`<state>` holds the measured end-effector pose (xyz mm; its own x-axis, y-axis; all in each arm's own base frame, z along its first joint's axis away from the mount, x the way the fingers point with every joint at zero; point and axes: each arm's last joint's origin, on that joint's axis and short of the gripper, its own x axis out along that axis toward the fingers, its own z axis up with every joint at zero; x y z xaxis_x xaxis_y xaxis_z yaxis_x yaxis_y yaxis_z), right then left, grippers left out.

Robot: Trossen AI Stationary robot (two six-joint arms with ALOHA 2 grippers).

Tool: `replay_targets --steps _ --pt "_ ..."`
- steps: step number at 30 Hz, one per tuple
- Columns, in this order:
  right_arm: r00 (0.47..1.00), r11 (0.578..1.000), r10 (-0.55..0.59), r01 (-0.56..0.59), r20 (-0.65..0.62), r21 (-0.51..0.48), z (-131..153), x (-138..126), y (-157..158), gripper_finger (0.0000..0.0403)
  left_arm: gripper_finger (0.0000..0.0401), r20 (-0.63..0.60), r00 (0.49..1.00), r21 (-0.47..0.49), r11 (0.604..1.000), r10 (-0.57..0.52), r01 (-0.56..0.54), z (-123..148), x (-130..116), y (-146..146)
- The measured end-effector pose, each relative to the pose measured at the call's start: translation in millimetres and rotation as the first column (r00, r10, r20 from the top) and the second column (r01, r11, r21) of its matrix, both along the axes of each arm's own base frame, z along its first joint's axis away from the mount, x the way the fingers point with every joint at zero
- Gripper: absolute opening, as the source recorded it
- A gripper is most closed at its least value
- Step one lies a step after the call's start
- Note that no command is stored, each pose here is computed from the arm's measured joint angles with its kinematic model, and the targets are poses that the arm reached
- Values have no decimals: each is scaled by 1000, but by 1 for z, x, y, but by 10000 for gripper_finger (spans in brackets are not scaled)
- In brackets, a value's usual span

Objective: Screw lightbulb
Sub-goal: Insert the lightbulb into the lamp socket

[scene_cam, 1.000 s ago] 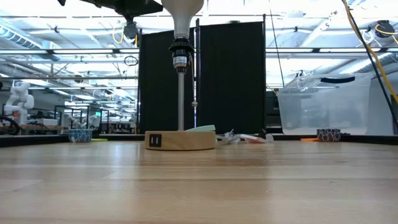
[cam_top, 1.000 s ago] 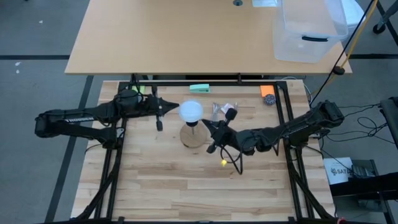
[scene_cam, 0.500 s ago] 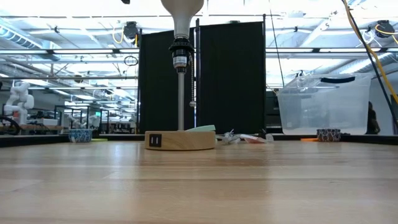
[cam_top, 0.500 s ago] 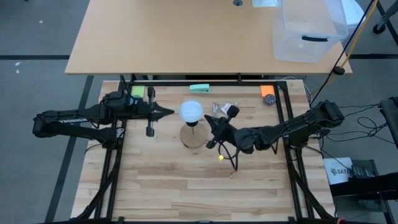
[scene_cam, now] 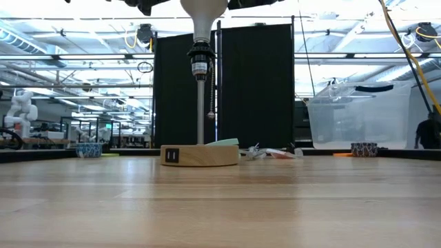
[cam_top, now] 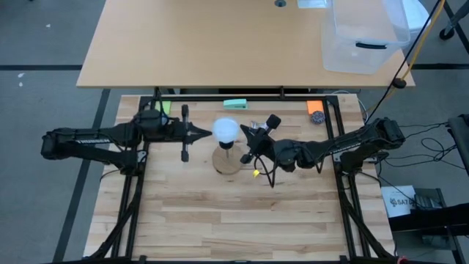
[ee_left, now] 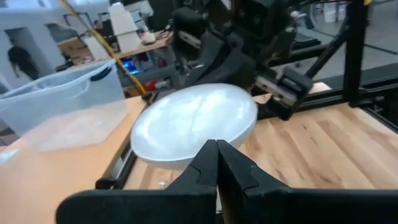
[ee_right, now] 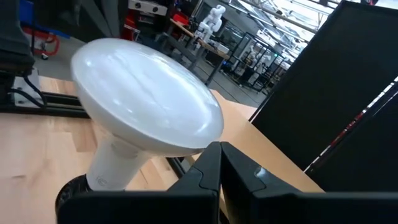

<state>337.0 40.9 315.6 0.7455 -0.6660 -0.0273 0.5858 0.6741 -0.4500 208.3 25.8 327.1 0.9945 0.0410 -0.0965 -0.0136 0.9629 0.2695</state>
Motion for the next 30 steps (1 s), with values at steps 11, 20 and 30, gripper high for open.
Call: replay_targets --steps 11,20,30 --pt "999 999 50 -50 -7 -5 0 -1 9 0 0 -21 998 -14 998 64 -64 -2 -2 11" --pt "991 991 131 -131 -43 -18 -2 -3 28 0 0 -40 993 -20 993 111 -112 -5 -3 22" --pt "995 995 98 -98 -34 -10 -3 -6 35 0 0 -23 989 -12 989 149 -149 -1 -9 24"
